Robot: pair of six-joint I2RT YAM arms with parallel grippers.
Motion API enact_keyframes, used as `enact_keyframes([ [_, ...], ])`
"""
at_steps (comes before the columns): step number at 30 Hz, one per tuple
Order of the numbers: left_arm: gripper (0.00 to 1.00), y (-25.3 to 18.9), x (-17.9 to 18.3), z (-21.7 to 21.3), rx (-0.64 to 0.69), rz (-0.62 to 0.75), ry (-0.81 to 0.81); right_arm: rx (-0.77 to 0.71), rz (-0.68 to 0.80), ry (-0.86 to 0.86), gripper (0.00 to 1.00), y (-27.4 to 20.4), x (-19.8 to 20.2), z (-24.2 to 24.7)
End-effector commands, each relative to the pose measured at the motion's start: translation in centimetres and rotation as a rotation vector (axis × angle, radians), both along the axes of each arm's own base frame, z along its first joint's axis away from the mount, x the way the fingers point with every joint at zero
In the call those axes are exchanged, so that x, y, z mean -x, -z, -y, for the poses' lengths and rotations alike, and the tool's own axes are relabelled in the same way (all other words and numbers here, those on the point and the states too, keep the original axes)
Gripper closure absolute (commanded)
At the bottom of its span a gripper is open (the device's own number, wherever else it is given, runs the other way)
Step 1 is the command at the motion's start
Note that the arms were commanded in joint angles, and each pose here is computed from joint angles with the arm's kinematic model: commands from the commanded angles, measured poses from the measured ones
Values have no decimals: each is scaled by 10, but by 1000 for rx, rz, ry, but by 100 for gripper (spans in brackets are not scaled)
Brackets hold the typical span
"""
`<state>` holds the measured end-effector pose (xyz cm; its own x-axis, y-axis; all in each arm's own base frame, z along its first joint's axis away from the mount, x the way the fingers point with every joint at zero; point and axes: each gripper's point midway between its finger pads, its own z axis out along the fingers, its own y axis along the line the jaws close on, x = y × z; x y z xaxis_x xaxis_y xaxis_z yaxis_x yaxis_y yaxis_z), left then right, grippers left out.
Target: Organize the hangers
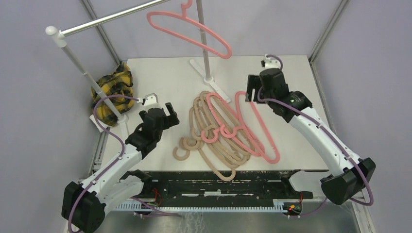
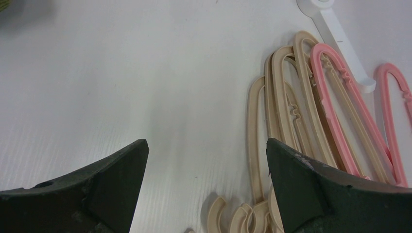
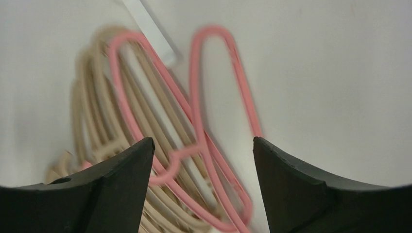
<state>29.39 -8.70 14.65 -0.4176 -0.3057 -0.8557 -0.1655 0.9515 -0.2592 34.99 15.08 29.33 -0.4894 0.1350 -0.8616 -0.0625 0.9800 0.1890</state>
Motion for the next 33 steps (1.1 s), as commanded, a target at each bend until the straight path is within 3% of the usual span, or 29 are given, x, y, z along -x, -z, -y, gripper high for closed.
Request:
enact_keyframes([
  [1, 3, -19, -10, 12, 82, 69, 11, 237, -254, 84, 19, 66, 66, 57],
  [5, 3, -16, -14, 19, 101, 65, 25, 273, -424, 68, 22, 114, 101, 66],
  [14, 3, -8, -15, 24, 119, 56, 39, 91, -619, 18, 38, 198, 146, 42],
  [33, 3, 3, -10, 18, 113, 39, 14, 142, -745, 3, 41, 257, 152, 39],
])
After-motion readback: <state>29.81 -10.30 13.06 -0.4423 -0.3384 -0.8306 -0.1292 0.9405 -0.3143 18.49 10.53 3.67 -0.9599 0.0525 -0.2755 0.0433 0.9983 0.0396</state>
